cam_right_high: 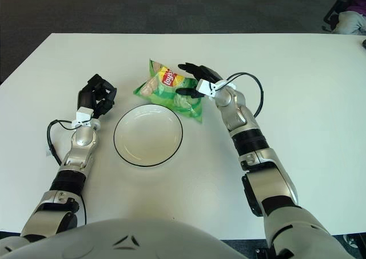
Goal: Put the snack into the plate.
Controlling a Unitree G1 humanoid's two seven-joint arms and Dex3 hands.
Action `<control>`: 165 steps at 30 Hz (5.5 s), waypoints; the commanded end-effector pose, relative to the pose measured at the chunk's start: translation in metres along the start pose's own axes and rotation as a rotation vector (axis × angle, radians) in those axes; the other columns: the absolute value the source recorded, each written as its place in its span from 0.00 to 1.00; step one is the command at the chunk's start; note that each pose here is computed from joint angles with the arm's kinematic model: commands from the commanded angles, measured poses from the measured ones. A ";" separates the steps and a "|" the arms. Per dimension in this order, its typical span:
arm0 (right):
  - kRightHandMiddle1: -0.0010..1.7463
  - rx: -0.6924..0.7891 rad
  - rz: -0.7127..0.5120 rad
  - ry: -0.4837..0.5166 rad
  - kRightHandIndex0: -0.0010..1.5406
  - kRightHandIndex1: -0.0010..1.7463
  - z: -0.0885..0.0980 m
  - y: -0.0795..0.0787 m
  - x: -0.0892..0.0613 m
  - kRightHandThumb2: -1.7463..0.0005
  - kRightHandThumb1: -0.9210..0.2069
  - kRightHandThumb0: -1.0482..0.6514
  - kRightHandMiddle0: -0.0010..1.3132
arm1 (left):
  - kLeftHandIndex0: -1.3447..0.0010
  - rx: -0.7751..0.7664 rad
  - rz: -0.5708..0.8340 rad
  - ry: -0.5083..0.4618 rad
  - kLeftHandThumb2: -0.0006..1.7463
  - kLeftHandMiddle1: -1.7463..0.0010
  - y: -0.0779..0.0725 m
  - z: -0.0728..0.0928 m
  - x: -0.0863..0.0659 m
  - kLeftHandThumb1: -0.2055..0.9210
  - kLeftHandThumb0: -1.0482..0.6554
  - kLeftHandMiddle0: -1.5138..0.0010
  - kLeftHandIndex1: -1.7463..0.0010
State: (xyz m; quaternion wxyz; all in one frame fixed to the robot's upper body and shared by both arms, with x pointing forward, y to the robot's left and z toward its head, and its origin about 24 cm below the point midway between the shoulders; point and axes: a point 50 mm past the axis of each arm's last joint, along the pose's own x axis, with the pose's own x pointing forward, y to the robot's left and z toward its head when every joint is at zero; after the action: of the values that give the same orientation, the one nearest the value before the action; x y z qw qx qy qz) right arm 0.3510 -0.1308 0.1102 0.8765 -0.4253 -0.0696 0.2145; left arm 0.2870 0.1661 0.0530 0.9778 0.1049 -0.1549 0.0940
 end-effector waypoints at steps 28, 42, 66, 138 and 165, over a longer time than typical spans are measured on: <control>0.01 0.046 0.112 -0.065 0.15 0.02 0.025 0.033 -0.008 0.75 0.00 0.06 0.23 | 0.43 0.029 0.012 0.017 0.18 0.00 0.000 -0.008 -0.014 1.00 0.45 0.37 0.00; 0.02 -0.090 0.166 0.133 0.06 0.00 0.003 0.030 -0.006 0.73 0.00 0.05 0.29 | 0.44 0.037 0.027 -0.005 0.18 0.00 -0.001 -0.006 -0.016 1.00 0.45 0.37 0.00; 0.36 -0.395 -0.287 0.268 0.31 0.11 -0.025 0.010 -0.021 0.93 0.00 0.23 0.51 | 0.43 0.023 0.037 -0.022 0.18 0.00 0.002 -0.005 -0.016 1.00 0.46 0.36 0.00; 1.00 0.109 -0.508 -0.461 0.33 1.00 0.071 -0.028 -0.034 0.35 0.42 0.87 0.46 | 0.43 0.032 0.063 0.013 0.17 0.00 0.002 -0.009 -0.013 1.00 0.46 0.36 0.00; 1.00 0.017 -0.232 -0.607 0.32 1.00 0.097 0.003 -0.043 0.36 0.41 0.87 0.47 | 0.43 0.007 0.111 0.049 0.15 0.00 0.004 -0.009 -0.009 1.00 0.47 0.36 0.00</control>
State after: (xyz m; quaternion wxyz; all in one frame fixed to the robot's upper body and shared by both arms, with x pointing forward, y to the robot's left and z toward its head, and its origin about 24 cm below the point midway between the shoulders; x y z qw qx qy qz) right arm 0.2853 -0.0789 0.1682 0.8434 -0.3162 -0.3746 0.2200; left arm 0.2852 0.1701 0.0547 0.9709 0.0980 -0.1642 0.1441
